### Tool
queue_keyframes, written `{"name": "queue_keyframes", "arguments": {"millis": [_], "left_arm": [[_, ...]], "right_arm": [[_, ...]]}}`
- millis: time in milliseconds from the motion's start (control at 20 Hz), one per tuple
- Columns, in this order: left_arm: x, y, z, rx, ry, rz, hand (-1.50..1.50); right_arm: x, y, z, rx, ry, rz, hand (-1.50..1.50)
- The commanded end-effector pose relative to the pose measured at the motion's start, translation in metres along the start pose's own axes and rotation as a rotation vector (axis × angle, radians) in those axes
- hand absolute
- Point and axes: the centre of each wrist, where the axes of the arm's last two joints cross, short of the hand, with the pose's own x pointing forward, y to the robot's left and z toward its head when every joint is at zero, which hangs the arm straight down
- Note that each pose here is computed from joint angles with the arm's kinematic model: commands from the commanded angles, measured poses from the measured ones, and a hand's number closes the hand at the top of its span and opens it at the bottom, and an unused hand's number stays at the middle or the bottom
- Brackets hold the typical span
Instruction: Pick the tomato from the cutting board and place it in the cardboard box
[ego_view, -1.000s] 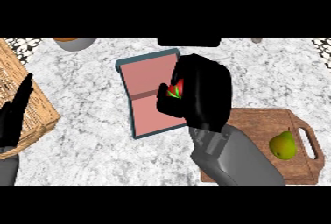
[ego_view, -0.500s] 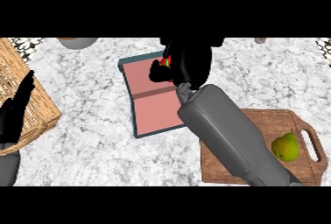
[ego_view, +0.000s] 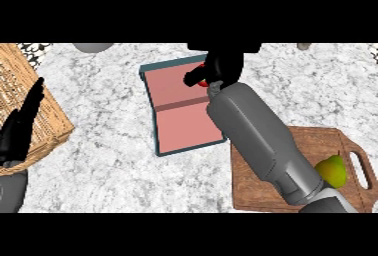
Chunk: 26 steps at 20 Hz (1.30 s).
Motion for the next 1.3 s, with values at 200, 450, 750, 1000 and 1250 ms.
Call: {"name": "queue_keyframes", "arguments": {"millis": [200,450,750,1000,1250], "left_arm": [[-0.01,-0.013,0.001,-0.048,0.08,0.031,0.0],[-0.023,-0.008,0.007,-0.031,0.09,0.017,0.0],[-0.019,-0.008,0.015,-0.014,0.123,0.031,0.0],[-0.039,0.007,0.03,0.024,0.166,0.035,0.0],[-0.052,0.017,0.03,0.044,0.198,0.005,0.0]], "right_arm": [[-0.007,0.013,-0.016,-0.056,-0.009,-0.136,-1.5],[-0.005,0.012,-0.017,-0.189,-0.109,-0.238,-1.5],[-0.01,0.006,-0.017,-0.301,-0.115,-0.426,-1.5],[-0.017,-0.004,-0.007,-0.258,-0.133,-0.524,-1.5],[-0.064,-0.021,-0.002,-0.288,-0.095,-0.541,-1.5]]}}
